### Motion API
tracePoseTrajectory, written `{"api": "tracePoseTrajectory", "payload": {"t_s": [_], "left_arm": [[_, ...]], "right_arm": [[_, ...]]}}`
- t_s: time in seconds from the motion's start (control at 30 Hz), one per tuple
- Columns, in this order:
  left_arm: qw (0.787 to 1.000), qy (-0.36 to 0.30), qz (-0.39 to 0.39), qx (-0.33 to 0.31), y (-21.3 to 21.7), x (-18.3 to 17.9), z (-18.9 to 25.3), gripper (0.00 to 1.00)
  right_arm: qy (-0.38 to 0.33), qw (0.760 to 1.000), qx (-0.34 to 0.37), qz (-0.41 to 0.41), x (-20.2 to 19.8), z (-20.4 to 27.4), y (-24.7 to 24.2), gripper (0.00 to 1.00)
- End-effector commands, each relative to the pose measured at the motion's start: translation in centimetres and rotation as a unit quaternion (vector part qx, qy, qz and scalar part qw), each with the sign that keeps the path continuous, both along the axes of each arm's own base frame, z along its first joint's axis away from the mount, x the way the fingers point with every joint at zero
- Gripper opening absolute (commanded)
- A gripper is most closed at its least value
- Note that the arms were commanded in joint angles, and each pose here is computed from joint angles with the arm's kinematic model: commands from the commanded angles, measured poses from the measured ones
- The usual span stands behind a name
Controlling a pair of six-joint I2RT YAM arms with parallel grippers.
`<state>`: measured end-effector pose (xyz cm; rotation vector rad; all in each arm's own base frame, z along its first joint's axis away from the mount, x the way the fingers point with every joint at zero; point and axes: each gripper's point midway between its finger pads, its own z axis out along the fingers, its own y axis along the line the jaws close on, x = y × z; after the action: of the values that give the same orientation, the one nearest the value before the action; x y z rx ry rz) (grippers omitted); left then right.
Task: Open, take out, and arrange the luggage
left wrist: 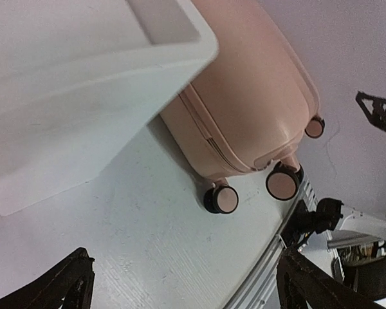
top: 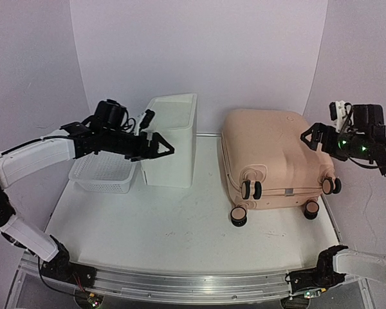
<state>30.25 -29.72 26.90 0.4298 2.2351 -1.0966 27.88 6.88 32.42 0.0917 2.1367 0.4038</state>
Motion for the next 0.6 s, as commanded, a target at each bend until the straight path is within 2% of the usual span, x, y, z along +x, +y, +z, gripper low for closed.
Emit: {"api": "tracePoseTrajectory", "payload": {"t_s": [0.0,0.13,0.23,0.43,0.57], "left_arm": [[0.995,-0.064,-0.067,-0.024,-7.1,-1.4,2.5,0.99],[0.991,-0.061,-0.112,-0.028,-12.7,-3.4,1.7,0.99],[0.99,-0.06,-0.128,-0.022,-15.2,-3.0,0.6,0.97],[0.993,-0.081,-0.074,0.042,-15.2,1.1,-1.7,0.92],[0.994,-0.065,-0.048,0.076,-14.1,4.5,-3.7,0.88]], "right_arm": [[0.03,0.999,-0.005,0.031,1.2,-1.0,1.1,0.98],[0.089,0.994,-0.043,0.036,1.7,-3.9,0.7,0.98],[0.11,0.991,-0.038,0.063,1.6,-4.9,1.6,0.98],[0.139,0.98,0.007,0.14,-0.9,-5.4,5.1,0.98],[0.175,0.966,0.047,0.185,-3.2,-7.1,9.1,0.98]]}}
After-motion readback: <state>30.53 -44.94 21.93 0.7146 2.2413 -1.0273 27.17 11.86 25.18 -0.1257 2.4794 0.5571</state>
